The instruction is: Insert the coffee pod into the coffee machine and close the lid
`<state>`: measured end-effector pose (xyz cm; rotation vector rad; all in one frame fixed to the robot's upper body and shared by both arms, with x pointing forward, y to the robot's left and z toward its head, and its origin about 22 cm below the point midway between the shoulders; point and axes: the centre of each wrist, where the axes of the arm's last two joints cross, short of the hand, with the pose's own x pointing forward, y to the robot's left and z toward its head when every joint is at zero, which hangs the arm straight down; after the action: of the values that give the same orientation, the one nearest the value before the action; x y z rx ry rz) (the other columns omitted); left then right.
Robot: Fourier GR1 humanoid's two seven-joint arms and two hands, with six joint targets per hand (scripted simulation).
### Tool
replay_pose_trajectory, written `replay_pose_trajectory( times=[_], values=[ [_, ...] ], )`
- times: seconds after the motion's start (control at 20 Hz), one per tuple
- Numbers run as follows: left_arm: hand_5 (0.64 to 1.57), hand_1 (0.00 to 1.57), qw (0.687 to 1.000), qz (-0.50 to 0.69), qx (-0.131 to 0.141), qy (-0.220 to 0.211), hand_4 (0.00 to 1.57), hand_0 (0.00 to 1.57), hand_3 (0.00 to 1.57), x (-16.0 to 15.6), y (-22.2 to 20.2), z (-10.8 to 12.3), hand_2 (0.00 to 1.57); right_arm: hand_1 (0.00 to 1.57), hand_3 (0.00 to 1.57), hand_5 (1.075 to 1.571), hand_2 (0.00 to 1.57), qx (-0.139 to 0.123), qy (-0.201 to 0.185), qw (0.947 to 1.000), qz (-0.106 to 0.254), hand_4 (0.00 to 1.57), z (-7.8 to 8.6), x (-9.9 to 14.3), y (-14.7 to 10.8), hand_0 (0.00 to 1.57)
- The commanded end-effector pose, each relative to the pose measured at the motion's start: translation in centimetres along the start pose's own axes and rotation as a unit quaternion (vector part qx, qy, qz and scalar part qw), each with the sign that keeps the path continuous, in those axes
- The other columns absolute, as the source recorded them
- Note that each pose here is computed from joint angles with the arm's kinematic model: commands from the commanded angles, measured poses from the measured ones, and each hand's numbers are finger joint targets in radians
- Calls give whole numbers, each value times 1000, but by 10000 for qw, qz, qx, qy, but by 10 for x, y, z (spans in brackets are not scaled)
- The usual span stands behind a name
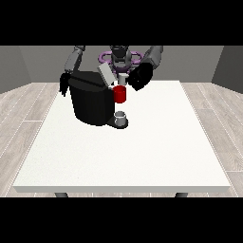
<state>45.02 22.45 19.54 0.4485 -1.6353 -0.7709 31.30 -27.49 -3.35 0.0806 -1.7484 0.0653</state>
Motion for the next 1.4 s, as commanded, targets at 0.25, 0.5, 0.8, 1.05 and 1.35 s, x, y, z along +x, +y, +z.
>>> replay_pose_trajectory(
  times=[0.25, 0.5, 0.8, 1.05, 1.35],
  values=[
    [1571, 1454, 9997, 135, 223, -11, 596, 1454, 1395, 22, 12, -9, 1477, 0, 0, 1571, 0, -75, 1, 9999, -116, 202, -19, 7, -13, 0],
    [1571, 1473, 9989, 336, 317, -119, 626, 1473, 1388, 17, 33, -7, 1495, 0, 0, 1571, 0, -72, -270, 9996, 95, 188, -28, 15, -14, 0],
    [1571, 1487, 9981, -99, 599, -115, 703, 1487, 1437, 15, 53, -6, 1514, 0, 0, 1571, 0, 184, -337, 9991, 165, 273, -58, 45, 11, 0],
    [1571, 1453, 9981, 18, 610, -48, 645, 1453, 1360, 31, 60, -10, 1468, 0, 0, 1571, 0, 101, -165, 9998, 84, 240, -49, 30, -1, 0],
    [1571, 1432, 9945, -433, 905, -308, 614, 1432, 1396, 35, 78, -5, 1448, 0, 0, 1571, 0, 204, -395, 9990, -48, 349, -51, 27, 9, 0]
  ],
)
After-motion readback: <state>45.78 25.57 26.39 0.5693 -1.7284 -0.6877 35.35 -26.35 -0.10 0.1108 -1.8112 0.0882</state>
